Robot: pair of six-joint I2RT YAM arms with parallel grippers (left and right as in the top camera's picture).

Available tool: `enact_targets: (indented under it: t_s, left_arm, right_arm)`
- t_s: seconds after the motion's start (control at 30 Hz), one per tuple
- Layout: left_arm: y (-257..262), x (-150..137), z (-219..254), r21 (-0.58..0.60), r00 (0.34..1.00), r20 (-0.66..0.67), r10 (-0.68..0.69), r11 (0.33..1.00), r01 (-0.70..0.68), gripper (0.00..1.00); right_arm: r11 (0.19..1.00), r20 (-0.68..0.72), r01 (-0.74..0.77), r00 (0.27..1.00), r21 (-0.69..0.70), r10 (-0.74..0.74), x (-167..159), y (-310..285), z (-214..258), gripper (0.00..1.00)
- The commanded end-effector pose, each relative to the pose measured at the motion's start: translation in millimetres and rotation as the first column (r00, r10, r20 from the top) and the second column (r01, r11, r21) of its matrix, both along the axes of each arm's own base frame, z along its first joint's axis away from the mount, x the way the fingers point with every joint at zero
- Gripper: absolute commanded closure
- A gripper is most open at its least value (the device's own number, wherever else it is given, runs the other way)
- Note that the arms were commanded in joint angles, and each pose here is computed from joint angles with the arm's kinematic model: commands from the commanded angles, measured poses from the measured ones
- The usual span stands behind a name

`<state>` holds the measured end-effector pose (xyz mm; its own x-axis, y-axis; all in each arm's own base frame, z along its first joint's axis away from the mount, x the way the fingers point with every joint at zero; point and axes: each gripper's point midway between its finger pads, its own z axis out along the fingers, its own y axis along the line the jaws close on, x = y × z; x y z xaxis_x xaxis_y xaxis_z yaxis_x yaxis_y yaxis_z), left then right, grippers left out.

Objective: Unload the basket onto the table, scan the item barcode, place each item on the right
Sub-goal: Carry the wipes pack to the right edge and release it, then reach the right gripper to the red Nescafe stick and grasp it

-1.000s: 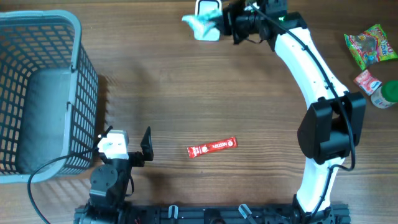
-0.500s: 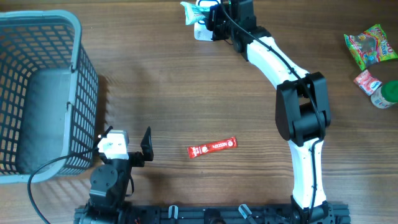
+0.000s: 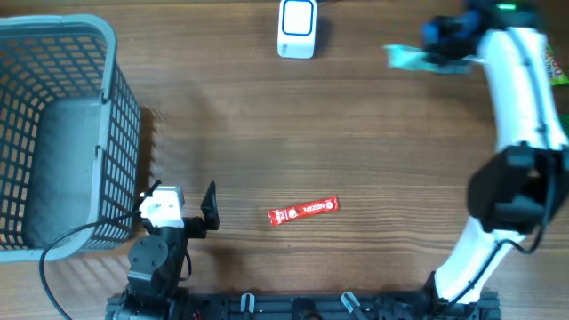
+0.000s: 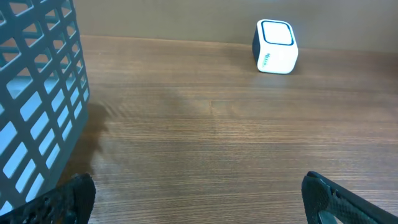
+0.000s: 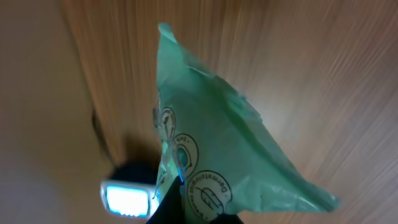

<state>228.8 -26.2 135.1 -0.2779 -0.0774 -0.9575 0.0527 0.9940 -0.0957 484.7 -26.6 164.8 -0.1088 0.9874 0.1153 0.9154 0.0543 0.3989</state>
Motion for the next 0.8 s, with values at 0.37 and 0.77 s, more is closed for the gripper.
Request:
enact_targets:
  t_s: [0.37,0.77]
  left_arm:
    - [3.4,0.4,0.6,0.017,1.0,0.007,0.014,1.0,-0.014,0.0]
    - [3.4,0.4,0.6,0.017,1.0,0.007,0.014,1.0,-0.014,0.0]
  right_arm:
    - [0.96,-0.012,-0.204,0.979,-0.19,0.206,-25.9,-132.3,-54.2,0.48]
    - [0.372,-0.187,-0.882,0.433,-0.288,0.882,-178.3,73.5,84.3,0.0]
